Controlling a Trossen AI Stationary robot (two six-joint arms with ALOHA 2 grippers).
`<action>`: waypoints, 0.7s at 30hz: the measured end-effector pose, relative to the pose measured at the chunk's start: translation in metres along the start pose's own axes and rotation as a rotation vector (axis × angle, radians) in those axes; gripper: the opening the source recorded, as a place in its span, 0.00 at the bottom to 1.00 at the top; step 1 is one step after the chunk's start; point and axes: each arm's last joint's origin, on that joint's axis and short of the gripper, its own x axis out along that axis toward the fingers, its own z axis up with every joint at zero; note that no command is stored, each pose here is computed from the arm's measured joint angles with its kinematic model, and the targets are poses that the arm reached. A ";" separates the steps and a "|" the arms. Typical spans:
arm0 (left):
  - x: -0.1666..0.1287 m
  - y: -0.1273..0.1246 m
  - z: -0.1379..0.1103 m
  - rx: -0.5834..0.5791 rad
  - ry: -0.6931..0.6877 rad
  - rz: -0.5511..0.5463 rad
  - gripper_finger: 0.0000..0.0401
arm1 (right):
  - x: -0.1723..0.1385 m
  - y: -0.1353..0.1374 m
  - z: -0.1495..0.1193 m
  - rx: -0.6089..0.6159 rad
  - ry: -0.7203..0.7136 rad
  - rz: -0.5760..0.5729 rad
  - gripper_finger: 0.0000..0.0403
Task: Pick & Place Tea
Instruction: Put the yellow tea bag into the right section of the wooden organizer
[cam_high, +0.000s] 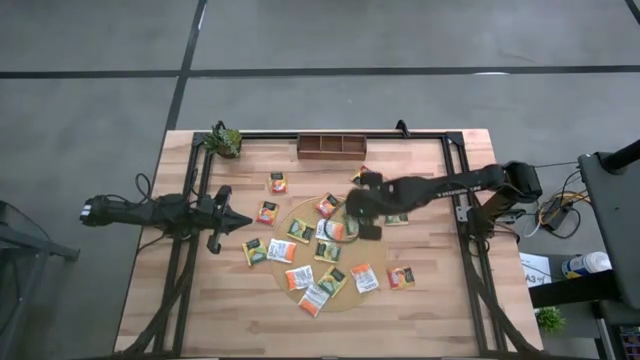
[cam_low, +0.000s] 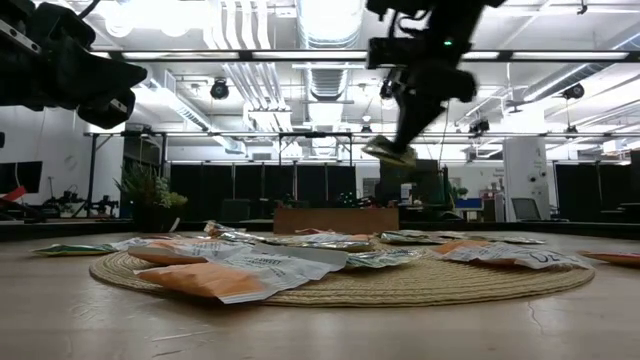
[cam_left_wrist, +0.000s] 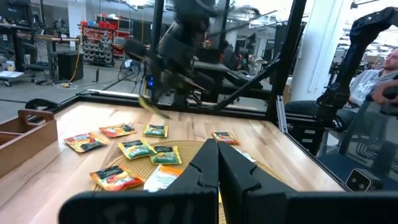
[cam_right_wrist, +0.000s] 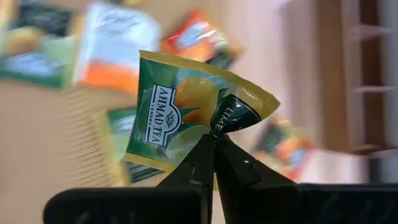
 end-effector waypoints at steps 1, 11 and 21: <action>0.000 0.000 0.000 0.000 0.000 0.000 0.00 | -0.001 -0.006 0.003 -0.004 -0.009 -0.011 0.02; 0.000 0.000 0.000 0.000 0.000 0.000 0.00 | 0.002 -0.072 0.010 -0.075 -0.008 -0.116 0.02; 0.000 0.000 0.000 0.000 0.000 0.000 0.00 | 0.012 -0.127 0.001 -0.152 0.001 -0.254 0.02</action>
